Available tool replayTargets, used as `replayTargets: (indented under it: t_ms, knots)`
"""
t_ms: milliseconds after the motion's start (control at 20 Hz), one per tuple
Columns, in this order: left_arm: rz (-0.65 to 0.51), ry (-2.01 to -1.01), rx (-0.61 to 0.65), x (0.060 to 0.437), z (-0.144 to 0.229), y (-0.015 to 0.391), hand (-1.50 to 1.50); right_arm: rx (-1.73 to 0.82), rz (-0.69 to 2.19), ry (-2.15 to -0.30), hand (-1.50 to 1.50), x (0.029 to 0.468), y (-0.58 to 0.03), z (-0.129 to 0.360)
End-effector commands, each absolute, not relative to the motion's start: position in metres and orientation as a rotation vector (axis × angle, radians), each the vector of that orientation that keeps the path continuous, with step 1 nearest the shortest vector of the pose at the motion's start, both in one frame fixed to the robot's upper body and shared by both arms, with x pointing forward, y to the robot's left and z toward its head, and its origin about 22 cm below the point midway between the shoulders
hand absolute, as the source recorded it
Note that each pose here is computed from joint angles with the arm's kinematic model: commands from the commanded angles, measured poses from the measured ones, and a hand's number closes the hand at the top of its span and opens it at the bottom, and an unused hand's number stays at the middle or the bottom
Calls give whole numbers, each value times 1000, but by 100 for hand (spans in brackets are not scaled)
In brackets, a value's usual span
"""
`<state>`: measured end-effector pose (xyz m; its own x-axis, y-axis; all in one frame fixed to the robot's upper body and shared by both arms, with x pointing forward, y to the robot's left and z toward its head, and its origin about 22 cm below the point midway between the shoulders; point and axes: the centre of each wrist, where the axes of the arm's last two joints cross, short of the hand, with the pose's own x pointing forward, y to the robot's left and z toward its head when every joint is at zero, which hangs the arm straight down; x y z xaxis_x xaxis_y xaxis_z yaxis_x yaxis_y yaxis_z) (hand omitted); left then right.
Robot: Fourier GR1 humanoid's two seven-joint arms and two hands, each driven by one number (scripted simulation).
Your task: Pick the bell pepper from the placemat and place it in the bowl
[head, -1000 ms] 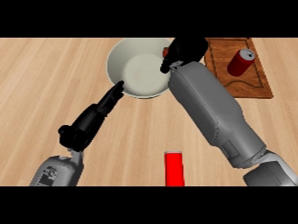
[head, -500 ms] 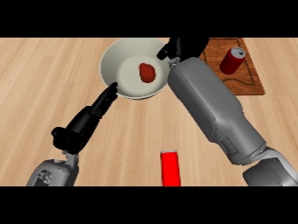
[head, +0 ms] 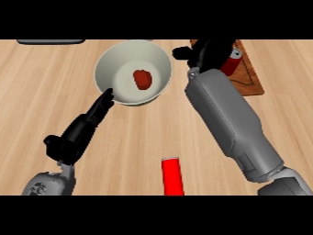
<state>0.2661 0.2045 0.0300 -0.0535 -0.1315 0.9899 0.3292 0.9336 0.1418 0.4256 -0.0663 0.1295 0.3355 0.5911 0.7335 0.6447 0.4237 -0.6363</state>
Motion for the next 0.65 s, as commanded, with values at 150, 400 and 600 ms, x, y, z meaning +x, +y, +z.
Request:
replayTargets:
  t_ms: [150,400,600]
  knots:
    - [-322,-1543,-102,261,25,218,0,-1162,-366,-1296,-150,396,-95,99]
    - [-326,-1574,-113,258,30,220,0,-1139,-375,-1313,-150,349,-112,70]
    - [-300,-1563,-115,253,19,227,0,-1086,-385,-1333,-150,299,-126,66]
